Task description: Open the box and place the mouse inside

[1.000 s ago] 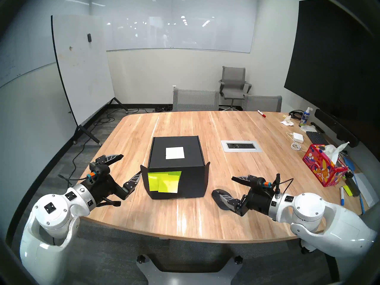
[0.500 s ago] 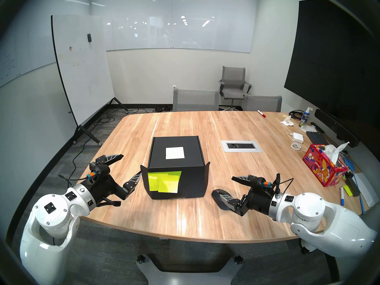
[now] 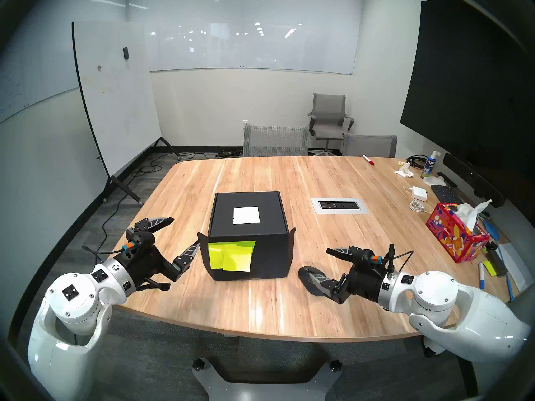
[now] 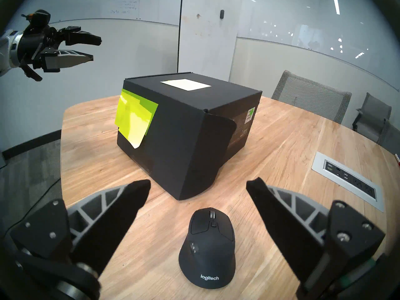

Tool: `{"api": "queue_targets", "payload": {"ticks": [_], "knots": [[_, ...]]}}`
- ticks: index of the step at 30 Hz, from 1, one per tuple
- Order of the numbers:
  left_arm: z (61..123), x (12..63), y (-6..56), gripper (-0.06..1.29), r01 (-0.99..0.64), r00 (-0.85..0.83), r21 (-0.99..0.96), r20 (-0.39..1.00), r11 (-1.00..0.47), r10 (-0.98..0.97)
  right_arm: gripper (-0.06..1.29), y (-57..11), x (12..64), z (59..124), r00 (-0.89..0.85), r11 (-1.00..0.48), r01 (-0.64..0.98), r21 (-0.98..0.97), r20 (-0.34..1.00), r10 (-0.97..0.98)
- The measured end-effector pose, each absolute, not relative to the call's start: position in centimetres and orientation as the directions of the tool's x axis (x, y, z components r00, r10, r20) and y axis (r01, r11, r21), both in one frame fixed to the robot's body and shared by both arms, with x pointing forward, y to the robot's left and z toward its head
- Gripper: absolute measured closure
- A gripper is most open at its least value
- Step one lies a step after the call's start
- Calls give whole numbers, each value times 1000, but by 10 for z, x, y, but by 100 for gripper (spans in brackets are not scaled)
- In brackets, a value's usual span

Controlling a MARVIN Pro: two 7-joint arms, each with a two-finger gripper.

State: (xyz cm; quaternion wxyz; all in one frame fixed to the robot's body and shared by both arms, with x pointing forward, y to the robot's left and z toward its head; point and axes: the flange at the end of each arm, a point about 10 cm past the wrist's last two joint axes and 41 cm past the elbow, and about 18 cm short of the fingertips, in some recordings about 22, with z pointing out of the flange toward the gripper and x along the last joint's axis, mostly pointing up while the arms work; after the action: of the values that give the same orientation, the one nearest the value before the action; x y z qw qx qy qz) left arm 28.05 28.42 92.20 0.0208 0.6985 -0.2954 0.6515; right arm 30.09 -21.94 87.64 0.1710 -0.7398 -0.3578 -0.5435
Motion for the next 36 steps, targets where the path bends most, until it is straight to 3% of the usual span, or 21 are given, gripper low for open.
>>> {"api": "queue_targets", "payload": {"ticks": [36], "knots": [[922, 281, 284, -4, -440, -23, -356, 922, -825, -385, 4, -219, 301, 877, 152, -685, 715, 136, 927, 343]]}}
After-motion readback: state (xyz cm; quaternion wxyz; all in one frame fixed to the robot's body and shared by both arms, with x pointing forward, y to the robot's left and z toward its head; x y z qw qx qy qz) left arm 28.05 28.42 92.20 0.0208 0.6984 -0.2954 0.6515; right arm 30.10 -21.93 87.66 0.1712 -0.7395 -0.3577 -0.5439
